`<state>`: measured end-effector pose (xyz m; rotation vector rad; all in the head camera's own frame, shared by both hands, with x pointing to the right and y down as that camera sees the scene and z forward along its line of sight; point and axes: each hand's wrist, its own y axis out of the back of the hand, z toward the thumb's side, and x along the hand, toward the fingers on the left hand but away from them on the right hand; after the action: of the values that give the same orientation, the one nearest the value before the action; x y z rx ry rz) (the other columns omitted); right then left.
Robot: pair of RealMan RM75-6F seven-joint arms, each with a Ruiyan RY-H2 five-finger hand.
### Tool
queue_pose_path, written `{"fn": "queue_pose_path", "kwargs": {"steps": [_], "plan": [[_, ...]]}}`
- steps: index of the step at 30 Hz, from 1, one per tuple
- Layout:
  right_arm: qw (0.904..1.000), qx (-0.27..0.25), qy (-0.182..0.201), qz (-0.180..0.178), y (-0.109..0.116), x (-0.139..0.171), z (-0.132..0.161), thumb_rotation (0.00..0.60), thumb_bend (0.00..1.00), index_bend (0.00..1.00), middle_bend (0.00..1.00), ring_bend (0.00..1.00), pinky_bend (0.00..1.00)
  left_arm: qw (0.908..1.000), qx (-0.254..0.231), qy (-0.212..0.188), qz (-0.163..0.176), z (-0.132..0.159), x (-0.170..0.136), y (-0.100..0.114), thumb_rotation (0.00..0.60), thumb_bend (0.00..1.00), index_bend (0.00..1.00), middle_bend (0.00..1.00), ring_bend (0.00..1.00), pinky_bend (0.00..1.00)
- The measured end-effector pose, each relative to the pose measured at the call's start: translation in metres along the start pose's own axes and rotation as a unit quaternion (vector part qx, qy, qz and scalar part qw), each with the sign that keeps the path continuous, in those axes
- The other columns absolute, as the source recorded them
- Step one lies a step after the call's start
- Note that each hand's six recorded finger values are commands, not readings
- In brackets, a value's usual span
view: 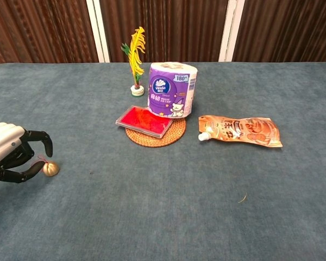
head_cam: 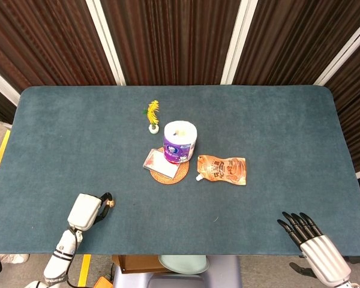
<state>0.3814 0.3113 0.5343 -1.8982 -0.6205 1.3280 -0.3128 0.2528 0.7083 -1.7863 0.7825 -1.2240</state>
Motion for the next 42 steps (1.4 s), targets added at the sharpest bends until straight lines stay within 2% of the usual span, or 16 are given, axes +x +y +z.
{"fn": "queue_pose_path", "kwargs": {"steps": [7,33,42], "plan": [[1.0,0.0,0.0,0.004,-0.0006,0.0003,-0.0006,0.6,0.19,0.0,0.0,0.0,0.0,0.9997,0.019,0.003,-0.013,0.0018,0.0054,-0.0094,0.6,0.44,0.51,0.96,0.87,1.0],[1.0,-0.002,-0.004,0.003,0.0007,0.001,-0.0018,0.6,0.19,0.0,0.0,0.0,0.0,0.9992,0.035,0.011,-0.014,-0.0025,0.0095,-0.0083,0.6,0.44,0.55,0.99,0.91,1.0],[1.0,-0.004,-0.004,0.0,0.0015,0.0012,-0.0019,0.6,0.19,0.0,0.0,0.0,0.0,0.9992,0.038,0.011,-0.009,-0.0032,0.0099,-0.0071,0.6,0.44,0.62,0.99,0.91,1.0]]}}
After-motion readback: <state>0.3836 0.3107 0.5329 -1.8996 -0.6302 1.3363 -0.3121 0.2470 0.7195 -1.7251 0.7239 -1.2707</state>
